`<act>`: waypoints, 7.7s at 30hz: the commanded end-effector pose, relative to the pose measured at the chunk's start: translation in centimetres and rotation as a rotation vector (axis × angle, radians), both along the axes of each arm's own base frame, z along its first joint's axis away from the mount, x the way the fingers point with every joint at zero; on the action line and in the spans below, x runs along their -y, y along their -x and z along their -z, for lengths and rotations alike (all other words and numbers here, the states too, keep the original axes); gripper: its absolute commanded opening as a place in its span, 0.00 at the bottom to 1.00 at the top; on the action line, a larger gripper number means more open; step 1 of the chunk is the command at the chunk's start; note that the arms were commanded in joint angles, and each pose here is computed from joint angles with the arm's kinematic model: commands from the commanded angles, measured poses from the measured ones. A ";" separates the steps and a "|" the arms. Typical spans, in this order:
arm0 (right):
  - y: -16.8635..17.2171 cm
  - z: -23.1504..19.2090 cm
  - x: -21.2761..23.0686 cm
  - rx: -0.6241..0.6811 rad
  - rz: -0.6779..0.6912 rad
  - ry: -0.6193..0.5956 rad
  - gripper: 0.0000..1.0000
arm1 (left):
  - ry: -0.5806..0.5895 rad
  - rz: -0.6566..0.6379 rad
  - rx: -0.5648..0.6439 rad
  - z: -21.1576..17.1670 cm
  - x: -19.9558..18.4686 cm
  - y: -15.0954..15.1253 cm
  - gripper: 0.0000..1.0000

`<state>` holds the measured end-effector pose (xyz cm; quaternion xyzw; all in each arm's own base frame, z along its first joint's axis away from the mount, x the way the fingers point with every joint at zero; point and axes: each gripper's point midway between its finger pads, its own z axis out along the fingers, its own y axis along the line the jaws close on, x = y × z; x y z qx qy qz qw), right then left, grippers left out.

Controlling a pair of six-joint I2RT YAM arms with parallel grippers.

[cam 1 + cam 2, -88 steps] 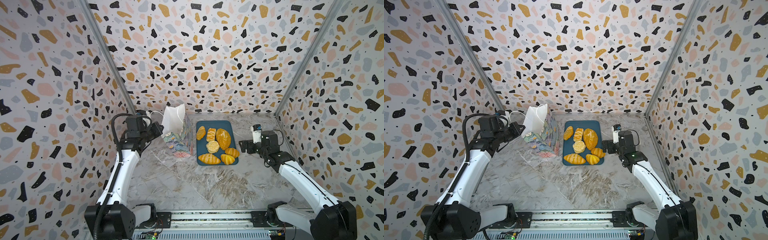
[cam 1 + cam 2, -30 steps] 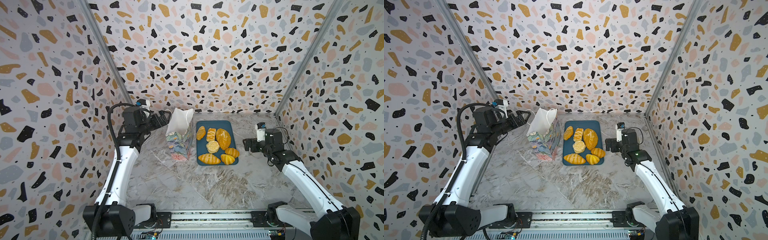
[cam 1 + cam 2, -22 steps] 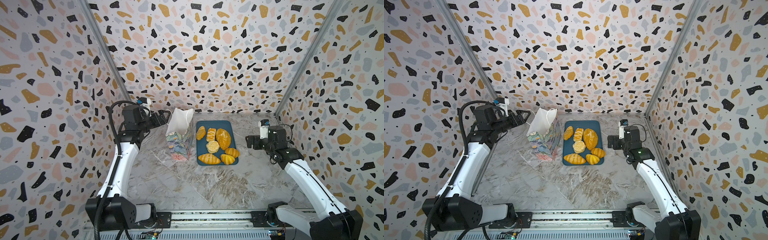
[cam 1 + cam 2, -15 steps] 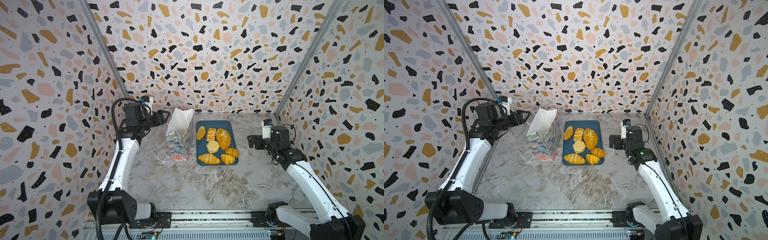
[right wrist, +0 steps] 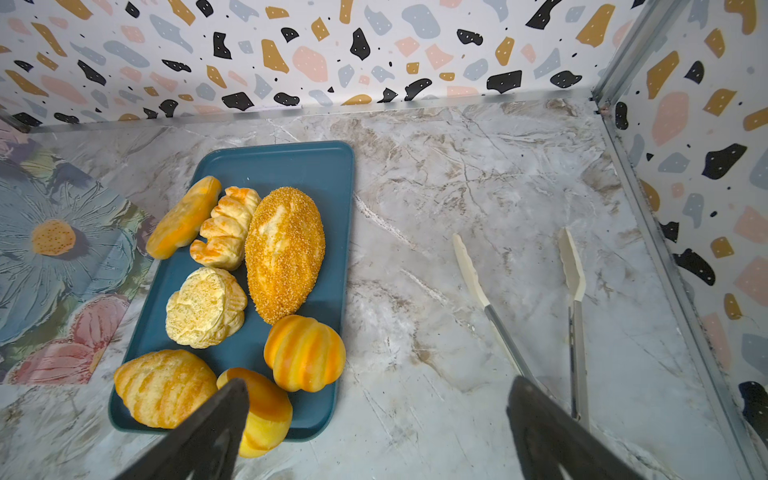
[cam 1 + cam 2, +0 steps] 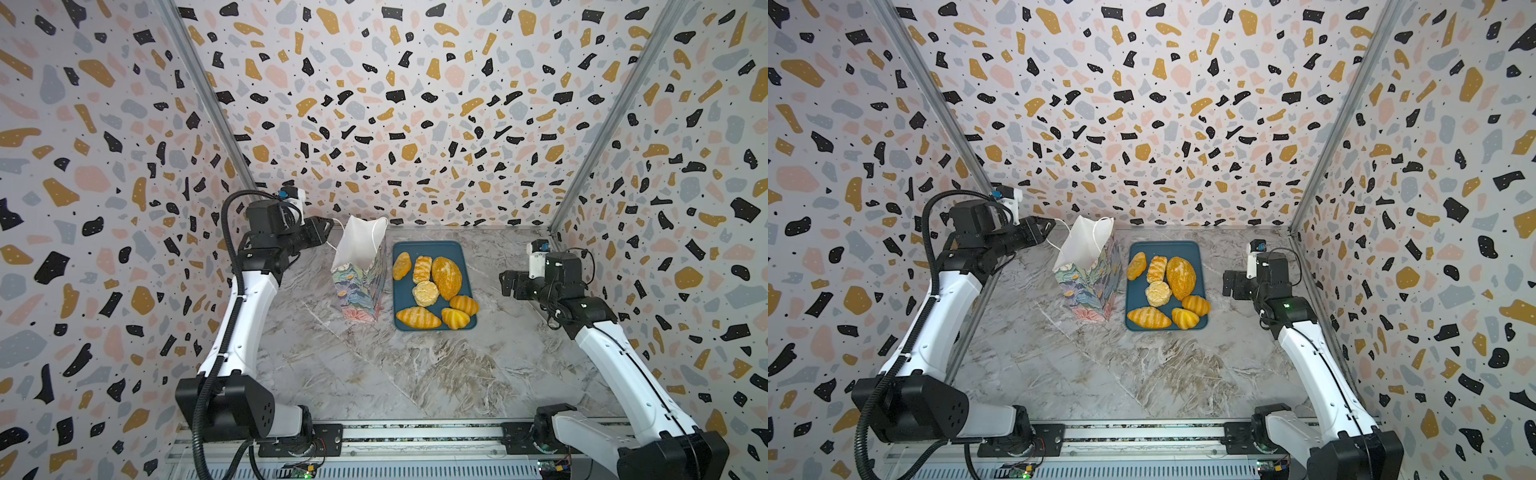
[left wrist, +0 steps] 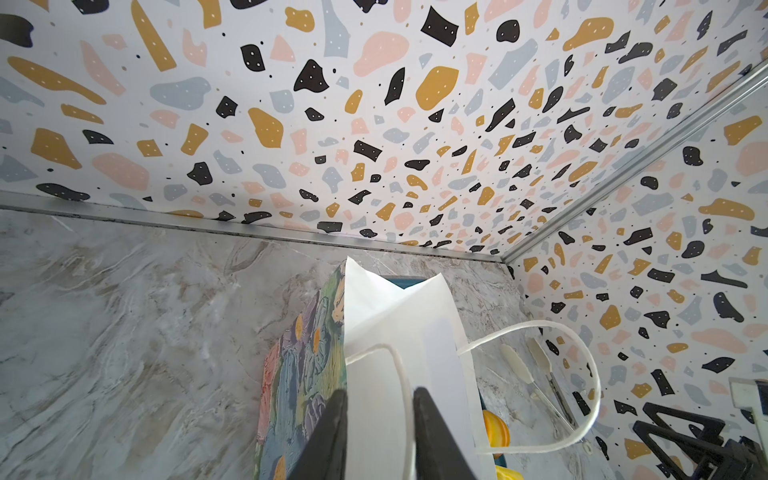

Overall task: Place the fake bread into the paper bag
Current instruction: 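Set the paper bag down beside the tray with the left gripper, then move the right gripper down over the silver tongs while the left gripper holds the bag, then lower the right gripper onto the tongs handle and close on it, then lift the tongs with the right gripper toward the bread tray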

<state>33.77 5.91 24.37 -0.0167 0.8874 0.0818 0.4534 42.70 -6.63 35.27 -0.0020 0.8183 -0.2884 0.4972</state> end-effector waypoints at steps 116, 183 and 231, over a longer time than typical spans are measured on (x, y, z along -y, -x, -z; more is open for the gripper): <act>-3.5 18.0 13.3 -0.560 0.202 0.293 0.99 | 0.027 -0.164 0.057 3.0 -4.8 -0.4 0.00; -3.3 21.1 11.9 -0.655 0.226 0.165 0.90 | 0.021 -0.226 0.026 3.8 -5.9 -0.6 0.00; -2.4 11.4 4.8 -0.402 0.125 0.073 0.58 | 0.051 -0.223 0.043 3.2 -5.7 -0.6 0.00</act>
